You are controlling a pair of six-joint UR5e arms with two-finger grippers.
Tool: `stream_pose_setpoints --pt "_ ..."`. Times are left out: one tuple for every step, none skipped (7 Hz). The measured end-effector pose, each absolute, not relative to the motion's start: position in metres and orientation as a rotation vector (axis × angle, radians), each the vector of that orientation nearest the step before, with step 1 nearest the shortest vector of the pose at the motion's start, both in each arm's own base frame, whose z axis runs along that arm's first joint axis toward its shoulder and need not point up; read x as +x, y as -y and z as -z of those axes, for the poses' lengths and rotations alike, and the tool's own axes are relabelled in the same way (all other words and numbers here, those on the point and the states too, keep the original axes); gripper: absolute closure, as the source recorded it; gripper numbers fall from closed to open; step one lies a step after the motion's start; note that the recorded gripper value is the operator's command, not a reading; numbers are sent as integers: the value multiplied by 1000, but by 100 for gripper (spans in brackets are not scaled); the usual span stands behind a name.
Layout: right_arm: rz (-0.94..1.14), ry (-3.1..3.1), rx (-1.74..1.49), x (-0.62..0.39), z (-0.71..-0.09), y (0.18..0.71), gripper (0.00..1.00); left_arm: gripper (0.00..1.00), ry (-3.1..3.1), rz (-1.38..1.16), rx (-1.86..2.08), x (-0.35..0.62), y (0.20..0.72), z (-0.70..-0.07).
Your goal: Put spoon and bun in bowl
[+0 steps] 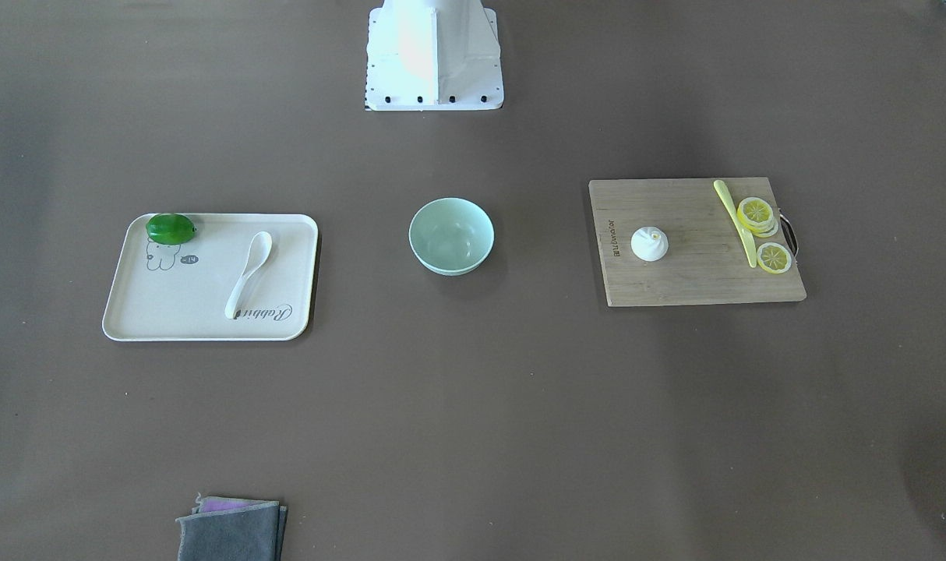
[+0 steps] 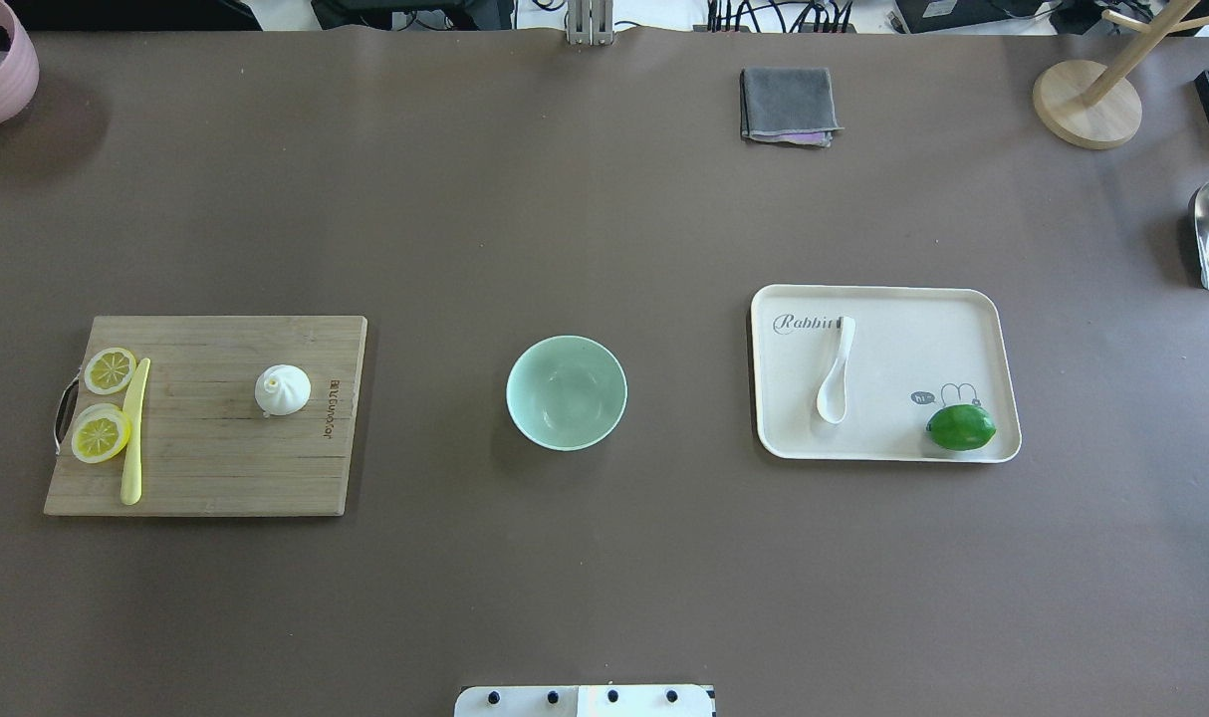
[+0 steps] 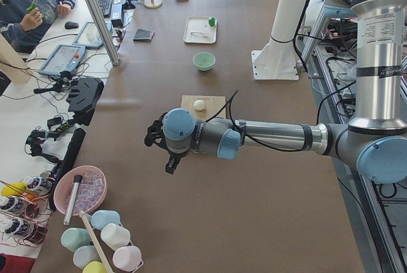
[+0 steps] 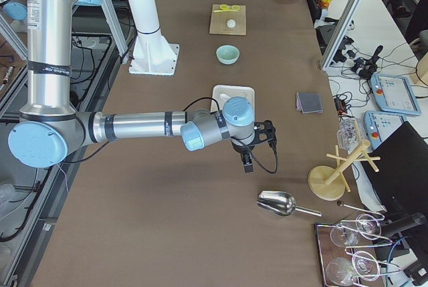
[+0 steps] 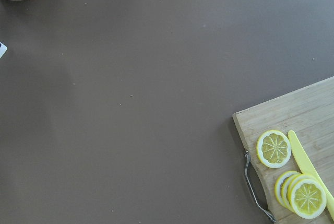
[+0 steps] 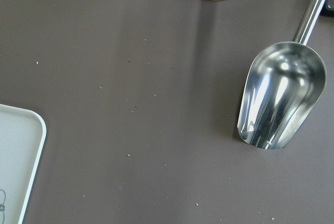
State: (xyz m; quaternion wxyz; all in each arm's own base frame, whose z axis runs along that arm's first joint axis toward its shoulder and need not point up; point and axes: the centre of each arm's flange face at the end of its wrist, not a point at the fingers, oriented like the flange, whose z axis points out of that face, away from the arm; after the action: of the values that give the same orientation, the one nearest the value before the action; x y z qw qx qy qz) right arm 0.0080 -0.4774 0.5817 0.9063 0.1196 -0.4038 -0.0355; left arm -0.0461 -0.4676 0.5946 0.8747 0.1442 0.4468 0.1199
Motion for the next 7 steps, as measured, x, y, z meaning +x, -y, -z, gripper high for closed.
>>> stream_pose_setpoints --pt "60 831 243 8 -581 478 0 2 -929 -249 302 -47 468 -594" --pt "49 818 241 9 -583 478 0 2 -921 -244 298 -47 468 -595" --pt "42 804 240 10 -586 478 0 2 -882 -232 289 -51 468 -600" --pt "38 795 238 11 -588 477 0 2 -828 -217 276 -55 466 -606" --pt "36 791 237 11 -589 476 0 2 -799 -204 255 -58 462 -614" --pt "37 790 240 11 -588 476 0 2 -776 -198 244 -59 459 -619" --pt "39 791 243 11 -586 477 0 2 -757 -198 244 -61 458 -621"
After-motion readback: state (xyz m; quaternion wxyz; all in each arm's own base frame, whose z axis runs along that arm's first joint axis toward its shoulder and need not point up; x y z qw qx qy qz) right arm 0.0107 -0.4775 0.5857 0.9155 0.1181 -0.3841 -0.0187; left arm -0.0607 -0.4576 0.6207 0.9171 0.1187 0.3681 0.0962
